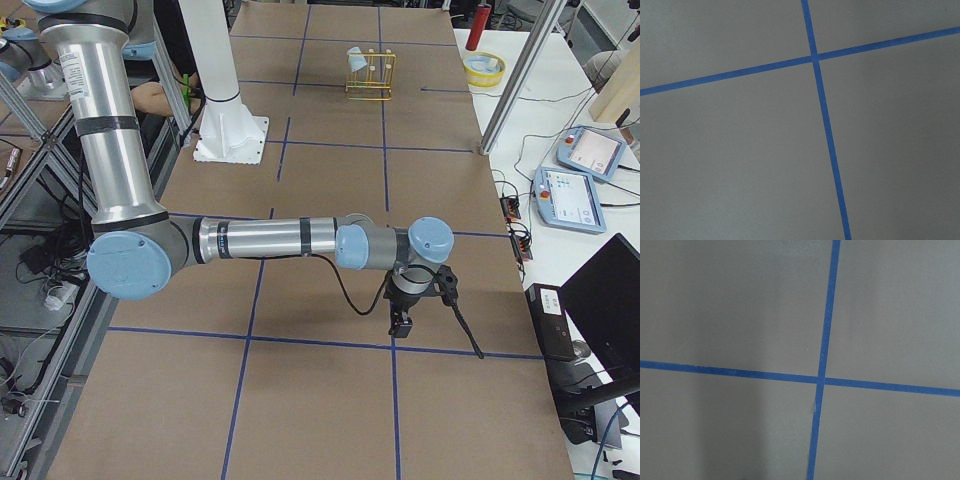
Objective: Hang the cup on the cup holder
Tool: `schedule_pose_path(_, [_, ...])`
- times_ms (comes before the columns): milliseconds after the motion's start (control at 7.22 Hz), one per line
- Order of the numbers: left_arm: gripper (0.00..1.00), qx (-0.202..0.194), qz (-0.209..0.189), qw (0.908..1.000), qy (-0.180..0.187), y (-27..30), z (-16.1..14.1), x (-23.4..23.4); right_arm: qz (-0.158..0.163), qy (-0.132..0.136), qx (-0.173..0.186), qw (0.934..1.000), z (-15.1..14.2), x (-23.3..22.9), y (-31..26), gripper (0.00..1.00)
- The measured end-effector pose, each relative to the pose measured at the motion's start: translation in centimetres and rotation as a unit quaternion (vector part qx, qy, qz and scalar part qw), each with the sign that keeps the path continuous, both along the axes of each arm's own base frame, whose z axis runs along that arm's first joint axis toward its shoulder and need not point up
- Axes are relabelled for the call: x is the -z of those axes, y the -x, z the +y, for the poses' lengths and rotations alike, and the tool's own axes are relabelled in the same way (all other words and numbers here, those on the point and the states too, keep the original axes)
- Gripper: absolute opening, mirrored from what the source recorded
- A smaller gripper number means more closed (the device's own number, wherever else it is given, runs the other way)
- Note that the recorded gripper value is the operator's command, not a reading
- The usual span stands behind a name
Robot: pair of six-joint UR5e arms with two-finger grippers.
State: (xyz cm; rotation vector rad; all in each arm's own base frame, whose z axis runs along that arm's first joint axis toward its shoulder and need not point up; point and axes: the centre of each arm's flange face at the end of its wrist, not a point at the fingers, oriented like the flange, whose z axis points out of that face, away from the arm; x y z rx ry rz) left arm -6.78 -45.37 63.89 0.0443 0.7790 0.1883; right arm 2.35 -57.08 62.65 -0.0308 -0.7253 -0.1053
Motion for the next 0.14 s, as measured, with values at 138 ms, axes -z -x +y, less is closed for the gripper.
schedule_pose_path(138, [1.0, 0.0, 0.0, 1.0, 0.001, 0.0, -0.04, -0.06, 0.0, 0.0, 0.0, 1.0, 0.0, 0.0, -0.01, 1.0])
